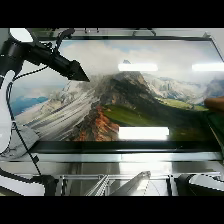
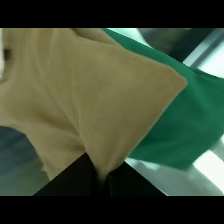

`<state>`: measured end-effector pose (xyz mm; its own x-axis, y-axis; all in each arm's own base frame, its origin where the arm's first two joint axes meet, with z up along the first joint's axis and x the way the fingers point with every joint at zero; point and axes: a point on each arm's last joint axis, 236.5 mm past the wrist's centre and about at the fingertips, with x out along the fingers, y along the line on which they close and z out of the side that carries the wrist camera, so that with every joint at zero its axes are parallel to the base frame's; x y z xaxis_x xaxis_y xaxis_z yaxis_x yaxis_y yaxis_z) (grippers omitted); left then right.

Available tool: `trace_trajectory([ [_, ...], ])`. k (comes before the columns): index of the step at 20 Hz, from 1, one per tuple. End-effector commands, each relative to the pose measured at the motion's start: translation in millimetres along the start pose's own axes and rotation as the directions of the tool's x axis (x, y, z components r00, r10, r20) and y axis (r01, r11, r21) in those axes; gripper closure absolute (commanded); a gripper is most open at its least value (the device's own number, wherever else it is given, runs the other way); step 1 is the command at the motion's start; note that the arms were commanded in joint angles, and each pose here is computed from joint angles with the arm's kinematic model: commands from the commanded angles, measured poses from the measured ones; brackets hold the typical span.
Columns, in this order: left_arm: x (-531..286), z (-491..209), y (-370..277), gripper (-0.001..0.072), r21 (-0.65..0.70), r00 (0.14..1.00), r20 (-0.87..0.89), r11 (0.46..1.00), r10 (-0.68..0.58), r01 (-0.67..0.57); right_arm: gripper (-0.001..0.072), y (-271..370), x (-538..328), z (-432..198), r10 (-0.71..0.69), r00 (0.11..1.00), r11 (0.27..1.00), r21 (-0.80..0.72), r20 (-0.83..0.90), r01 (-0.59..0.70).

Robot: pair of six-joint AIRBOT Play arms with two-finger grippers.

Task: Fold the shirts.

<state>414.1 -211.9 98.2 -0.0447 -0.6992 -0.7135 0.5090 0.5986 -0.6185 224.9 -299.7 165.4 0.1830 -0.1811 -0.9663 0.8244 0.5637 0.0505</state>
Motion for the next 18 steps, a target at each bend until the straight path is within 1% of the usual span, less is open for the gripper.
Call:
trace_trajectory([
  [1, 11.7, -9.7, 8.2, 0.0705, -0.022, 0.998, -0.056, 0.999, -0.026, 0.025, 0.0691, -53.3, 13.3, -31.5, -0.217, 0.967, 0.97, 0.077, -0.136, 0.229],
  [5, 19.8, -22.8, 12.3, 0.0705, -0.045, 0.991, -0.12, 0.998, -0.057, 0.052, 0.069, -62.8, 73.6, -61.2, -0.245, 0.933, 0.957, 0.089, -0.265, 0.276],
  [9, 19.9, -24.8, 11.2, 0.0705, -0.047, 0.989, -0.13, 0.997, -0.064, 0.059, 0.0689, -68.7, 134.5, -82.6, -0.255, 0.918, 0.956, 0.059, -0.305, 0.286],
  [10, 19.8, -25.3, 10.9, 0.0705, -0.048, 0.989, -0.132, 0.997, -0.066, 0.06, 0.0641, -69.8, 141.7, -89.7, -0.258, 0.908, 0.956, 0.051, -0.331, 0.29],
  [11, 19.7, -26.1, 10.6, 0.0705, -0.049, 0.989, -0.135, 0.997, -0.067, 0.061, 0.0394, -72.0, 144.4, -93.6, -0.267, 0.896, 0.953, 0.044, -0.355, 0.301],
  [12, 19.7, -26.1, 10.6, 0.0705, -0.05, 0.989, -0.135, 0.997, -0.067, 0.061, 0.0203, -78.5, 142.6, -98.9, -0.294, 0.877, 0.941, 0.046, -0.381, 0.335],
  [14, 19.7, -26.0, 10.5, 0.0705, -0.05, 0.989, -0.135, 0.997, -0.068, 0.061, 0.0198, -87.7, 134.2, -100.7, -0.334, 0.856, 0.924, 0.045, -0.395, 0.381],
  [16, 19.5, -25.7, 9.5, 0.0705, -0.049, 0.988, -0.133, 0.997, -0.071, 0.065, 0.0198, -85.8, 120.6, -92.1, -0.33, 0.863, 0.92, 0.075, -0.381, 0.385],
  [18, 19.0, -27.3, 8.5, 0.0705, -0.049, 0.987, -0.14, 0.996, -0.074, 0.068, 0.0198, -72.0, 100.6, -75.2, -0.296, 0.892, 0.927, 0.121, -0.341, 0.354],
])
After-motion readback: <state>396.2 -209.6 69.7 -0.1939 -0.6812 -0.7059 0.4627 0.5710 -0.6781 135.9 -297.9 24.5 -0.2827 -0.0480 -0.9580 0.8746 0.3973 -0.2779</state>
